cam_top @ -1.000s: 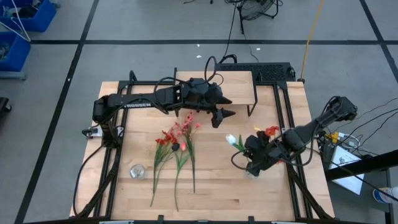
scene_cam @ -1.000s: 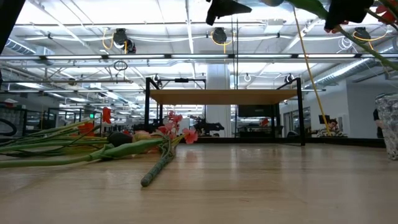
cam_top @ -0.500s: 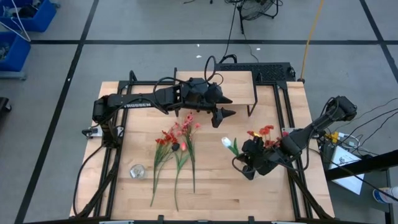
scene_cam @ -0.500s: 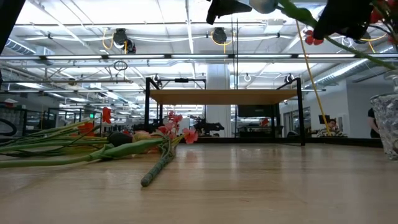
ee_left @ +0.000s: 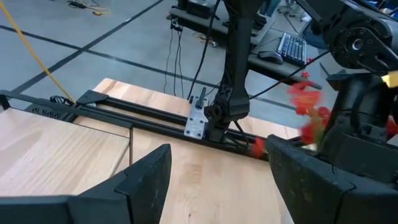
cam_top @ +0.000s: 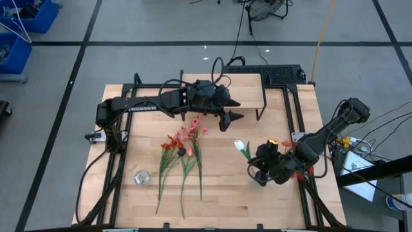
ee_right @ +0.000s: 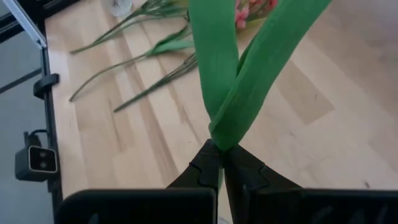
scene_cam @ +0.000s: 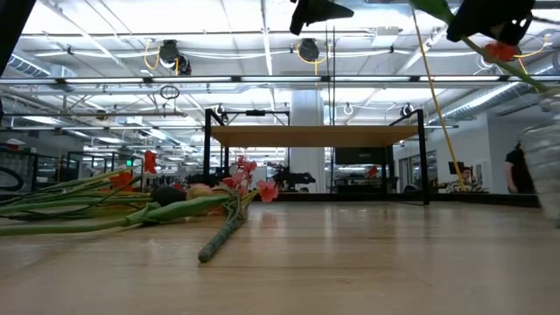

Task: Pick and place flowers into a vace then onto a shelf
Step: Put the white flower into the right transparent vase

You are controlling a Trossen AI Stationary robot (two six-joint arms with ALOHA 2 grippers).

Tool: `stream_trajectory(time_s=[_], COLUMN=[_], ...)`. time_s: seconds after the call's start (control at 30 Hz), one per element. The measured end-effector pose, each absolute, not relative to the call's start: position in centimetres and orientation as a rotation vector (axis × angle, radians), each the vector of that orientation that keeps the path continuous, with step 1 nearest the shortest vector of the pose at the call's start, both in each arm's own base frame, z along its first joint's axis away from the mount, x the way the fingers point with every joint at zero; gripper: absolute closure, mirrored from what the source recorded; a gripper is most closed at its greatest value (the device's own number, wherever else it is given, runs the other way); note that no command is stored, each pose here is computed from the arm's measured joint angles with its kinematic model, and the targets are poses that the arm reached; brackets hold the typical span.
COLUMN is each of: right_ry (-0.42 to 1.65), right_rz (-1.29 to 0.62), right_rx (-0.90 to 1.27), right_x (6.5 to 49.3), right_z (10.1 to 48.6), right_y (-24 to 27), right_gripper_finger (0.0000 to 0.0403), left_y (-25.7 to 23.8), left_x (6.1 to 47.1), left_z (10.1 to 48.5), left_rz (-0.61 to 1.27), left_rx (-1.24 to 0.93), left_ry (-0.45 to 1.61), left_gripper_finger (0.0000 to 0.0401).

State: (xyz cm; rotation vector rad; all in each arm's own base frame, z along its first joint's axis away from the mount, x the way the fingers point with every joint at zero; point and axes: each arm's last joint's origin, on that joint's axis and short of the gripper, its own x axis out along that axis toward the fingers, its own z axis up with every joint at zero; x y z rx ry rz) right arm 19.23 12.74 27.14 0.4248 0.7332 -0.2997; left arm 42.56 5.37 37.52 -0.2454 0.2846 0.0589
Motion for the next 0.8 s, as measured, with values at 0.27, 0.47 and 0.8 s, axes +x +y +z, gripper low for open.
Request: stream_trajectory(time_s=[0.27, 0.47, 0.8], right_ry=[0.740, 0.701, 0.678], right_rz=[-0.264, -0.308, -0.286], right_rx=[0.450, 0.390, 0.345], right_x=[18.5, 17.8, 17.5], right_z=[27.2, 27.1, 27.1], right_y=[13.8, 14.0, 14.7], right_gripper_finger=[0.0403, 0.0403, 0.0403], left_y=[6.1, 6.3, 6.3], left_x=[42.5, 42.5, 42.5], left_z=[37.5, 37.6, 37.8], left_rz=[0.075, 0.078, 0.076], left_rx=[-0.252, -0.251, -0.248], left_ry=[0.282, 0.268, 0.254], left_gripper_finger=[0.0128, 0.0127, 0.0127])
